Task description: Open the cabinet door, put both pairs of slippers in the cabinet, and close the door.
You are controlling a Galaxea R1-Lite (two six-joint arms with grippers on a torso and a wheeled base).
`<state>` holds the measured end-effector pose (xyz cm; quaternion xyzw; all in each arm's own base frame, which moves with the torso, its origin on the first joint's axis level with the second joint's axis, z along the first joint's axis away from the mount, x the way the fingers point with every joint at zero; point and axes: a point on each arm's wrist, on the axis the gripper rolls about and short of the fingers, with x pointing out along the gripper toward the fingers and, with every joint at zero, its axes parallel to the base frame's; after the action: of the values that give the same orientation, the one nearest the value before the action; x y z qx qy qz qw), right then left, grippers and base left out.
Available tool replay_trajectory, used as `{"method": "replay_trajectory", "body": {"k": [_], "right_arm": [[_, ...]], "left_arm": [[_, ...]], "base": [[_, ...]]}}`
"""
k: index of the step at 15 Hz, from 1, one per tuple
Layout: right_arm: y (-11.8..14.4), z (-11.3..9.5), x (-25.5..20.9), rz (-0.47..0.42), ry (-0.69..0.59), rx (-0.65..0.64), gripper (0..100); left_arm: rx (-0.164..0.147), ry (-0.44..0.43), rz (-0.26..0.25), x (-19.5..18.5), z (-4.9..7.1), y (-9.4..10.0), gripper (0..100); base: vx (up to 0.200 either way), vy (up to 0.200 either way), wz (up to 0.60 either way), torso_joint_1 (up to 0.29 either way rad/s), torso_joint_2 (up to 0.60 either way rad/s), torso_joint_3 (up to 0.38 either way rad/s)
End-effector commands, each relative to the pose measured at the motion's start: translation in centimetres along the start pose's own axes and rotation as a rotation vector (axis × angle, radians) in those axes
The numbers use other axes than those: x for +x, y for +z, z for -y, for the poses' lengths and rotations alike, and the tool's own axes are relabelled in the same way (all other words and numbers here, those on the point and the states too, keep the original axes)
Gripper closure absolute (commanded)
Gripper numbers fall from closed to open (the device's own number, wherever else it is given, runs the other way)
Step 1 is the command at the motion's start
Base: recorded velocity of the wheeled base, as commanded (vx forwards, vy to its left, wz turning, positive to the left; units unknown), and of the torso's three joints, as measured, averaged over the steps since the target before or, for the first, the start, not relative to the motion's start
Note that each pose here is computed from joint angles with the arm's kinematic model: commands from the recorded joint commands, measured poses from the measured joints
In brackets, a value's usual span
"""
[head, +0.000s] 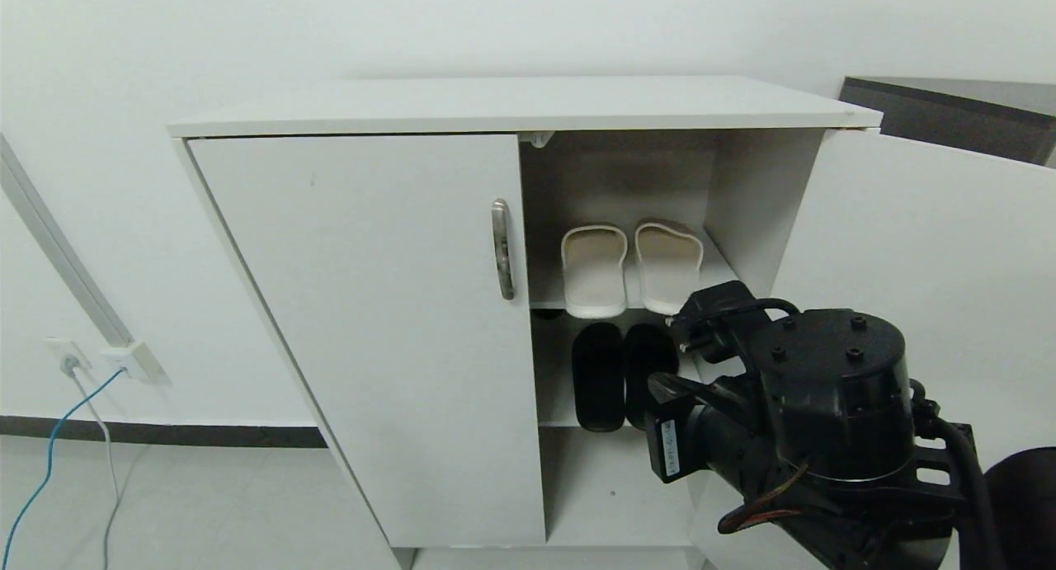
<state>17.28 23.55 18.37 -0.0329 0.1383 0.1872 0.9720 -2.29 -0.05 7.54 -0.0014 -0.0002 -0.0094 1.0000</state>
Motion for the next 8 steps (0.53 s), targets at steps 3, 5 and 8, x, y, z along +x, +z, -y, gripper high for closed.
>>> {"method": "replay_trajectory", "body": {"k": [3, 5, 8], "right_arm": [[-0.31, -0.03, 0.1, -0.01, -0.001, -0.006, 100], [-0.69, -0.09, 0.39, -0.019, -0.003, -0.011, 100], [-1.11, -0.08, 0.84, -0.013, 0.008, -0.003, 100]], "left_arm": [[0.0, 0.0, 0.0, 0.01, 0.0, 0.01, 100], [0.0, 0.0, 0.0, 0.01, 0.0, 0.01, 100], [0.0, 0.0, 0.0, 0.01, 0.0, 0.01, 100]], "base": [[-0.2, 0.0, 0.0, -0.002, 0.0, 0.004], [-0.2, 0.0, 0.0, -0.002, 0.0, 0.005], [-0.2, 0.0, 0.0, 0.001, 0.0, 0.007]]}}
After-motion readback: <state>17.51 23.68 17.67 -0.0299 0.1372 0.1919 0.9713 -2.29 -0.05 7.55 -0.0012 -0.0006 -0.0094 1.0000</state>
